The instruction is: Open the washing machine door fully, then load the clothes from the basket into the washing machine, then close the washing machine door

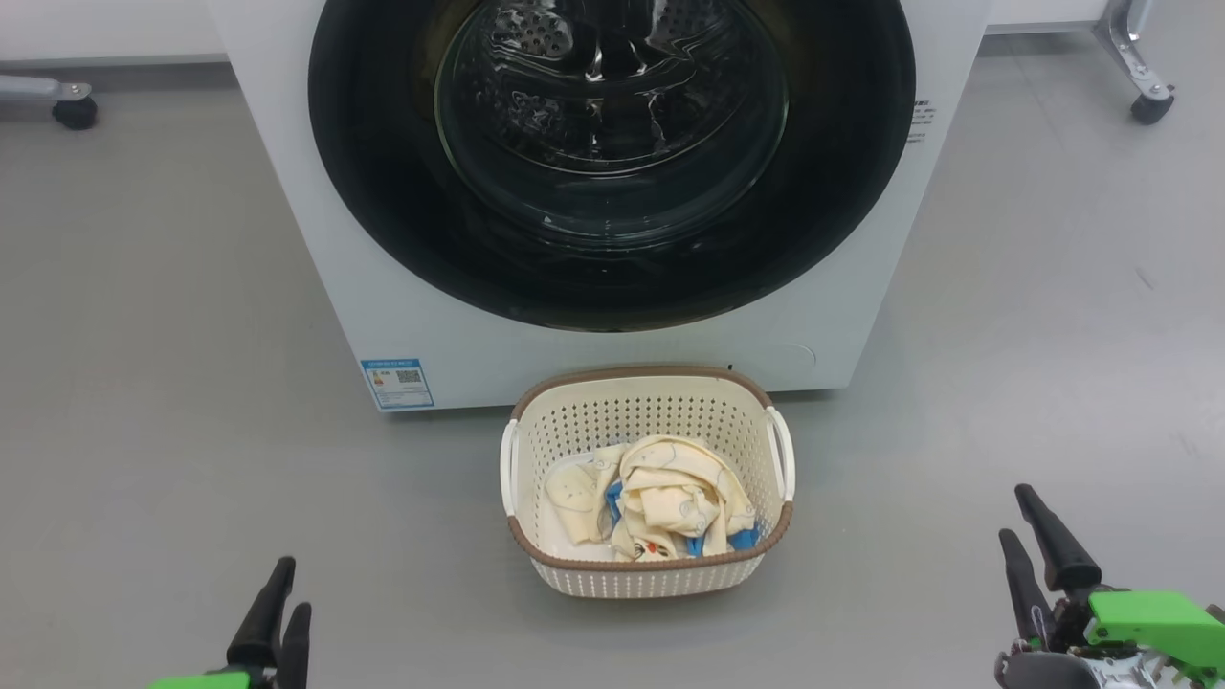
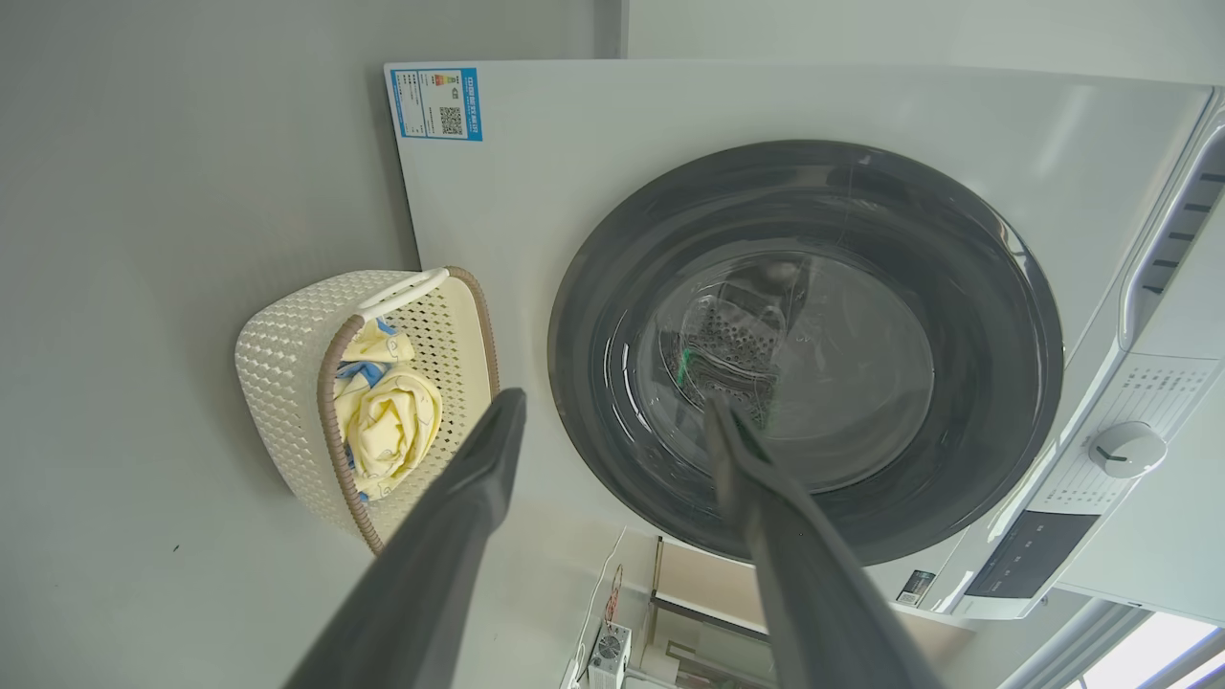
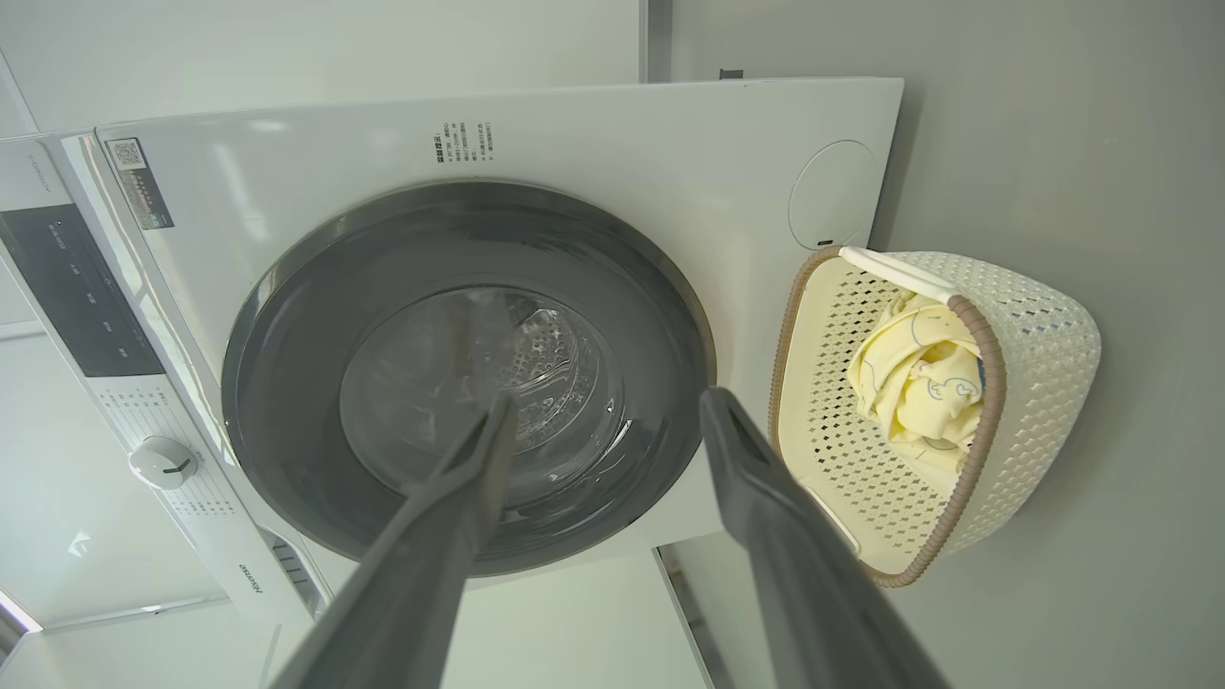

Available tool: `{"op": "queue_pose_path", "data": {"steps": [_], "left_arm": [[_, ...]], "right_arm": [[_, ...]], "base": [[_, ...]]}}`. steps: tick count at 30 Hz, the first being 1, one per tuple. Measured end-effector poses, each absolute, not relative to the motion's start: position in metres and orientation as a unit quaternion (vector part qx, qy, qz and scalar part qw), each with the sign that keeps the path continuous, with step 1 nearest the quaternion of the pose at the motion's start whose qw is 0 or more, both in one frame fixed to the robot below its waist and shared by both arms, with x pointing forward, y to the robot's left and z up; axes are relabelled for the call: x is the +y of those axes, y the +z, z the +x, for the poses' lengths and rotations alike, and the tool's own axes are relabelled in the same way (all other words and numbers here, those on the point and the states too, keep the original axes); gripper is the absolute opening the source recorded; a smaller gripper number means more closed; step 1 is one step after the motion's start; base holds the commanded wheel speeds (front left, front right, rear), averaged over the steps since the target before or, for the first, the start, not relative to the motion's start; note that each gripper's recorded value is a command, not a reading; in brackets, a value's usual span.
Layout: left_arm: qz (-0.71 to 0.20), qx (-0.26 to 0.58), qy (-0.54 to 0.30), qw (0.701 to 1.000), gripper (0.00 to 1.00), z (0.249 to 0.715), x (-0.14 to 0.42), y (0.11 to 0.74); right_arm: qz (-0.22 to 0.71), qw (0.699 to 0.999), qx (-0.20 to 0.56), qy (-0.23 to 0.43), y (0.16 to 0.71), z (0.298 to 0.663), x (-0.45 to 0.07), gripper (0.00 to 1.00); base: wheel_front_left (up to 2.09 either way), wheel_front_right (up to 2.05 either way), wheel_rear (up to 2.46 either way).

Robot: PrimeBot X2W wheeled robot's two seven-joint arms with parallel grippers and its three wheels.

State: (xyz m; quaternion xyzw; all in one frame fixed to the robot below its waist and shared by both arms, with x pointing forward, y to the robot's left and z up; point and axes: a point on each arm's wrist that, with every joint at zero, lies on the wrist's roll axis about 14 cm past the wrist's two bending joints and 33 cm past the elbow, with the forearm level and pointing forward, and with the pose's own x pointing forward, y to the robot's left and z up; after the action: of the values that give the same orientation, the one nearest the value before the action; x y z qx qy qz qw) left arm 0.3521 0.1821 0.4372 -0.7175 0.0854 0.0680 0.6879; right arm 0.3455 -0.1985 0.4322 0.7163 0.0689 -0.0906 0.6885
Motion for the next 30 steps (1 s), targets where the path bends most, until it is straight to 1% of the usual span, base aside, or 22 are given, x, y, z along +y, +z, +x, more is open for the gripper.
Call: {"op": "queue_pose_path", "data": {"steps": [15,18,25,30], "left_arm": [[-0.717,0.074,0.055,0.691,1.00,0.357,0.179,0.448],[-0.715,0.068,0.053,0.694,1.00,0.359,0.179,0.452],[-0.689,0.060,0.054,0.720,1.00,0.361,0.181,0.456],[-0.660,0.057,0.052,0.747,1.00,0.363,0.183,0.458]], "right_arm": [[0.716,0.692,0.051,-0.077,0.446,0.351,-0.200,1.00],[0.710,0.698,0.048,-0.079,0.447,0.351,-0.201,1.00],[0.693,0.715,0.046,-0.083,0.447,0.352,-0.204,1.00],[0.668,0.738,0.046,-0.082,0.448,0.352,-0.207,1.00]], "base": [[0.00,0.00,0.00],[0.00,0.00,0.00],[0.00,0.00,0.00],[0.00,0.00,0.00]]}}
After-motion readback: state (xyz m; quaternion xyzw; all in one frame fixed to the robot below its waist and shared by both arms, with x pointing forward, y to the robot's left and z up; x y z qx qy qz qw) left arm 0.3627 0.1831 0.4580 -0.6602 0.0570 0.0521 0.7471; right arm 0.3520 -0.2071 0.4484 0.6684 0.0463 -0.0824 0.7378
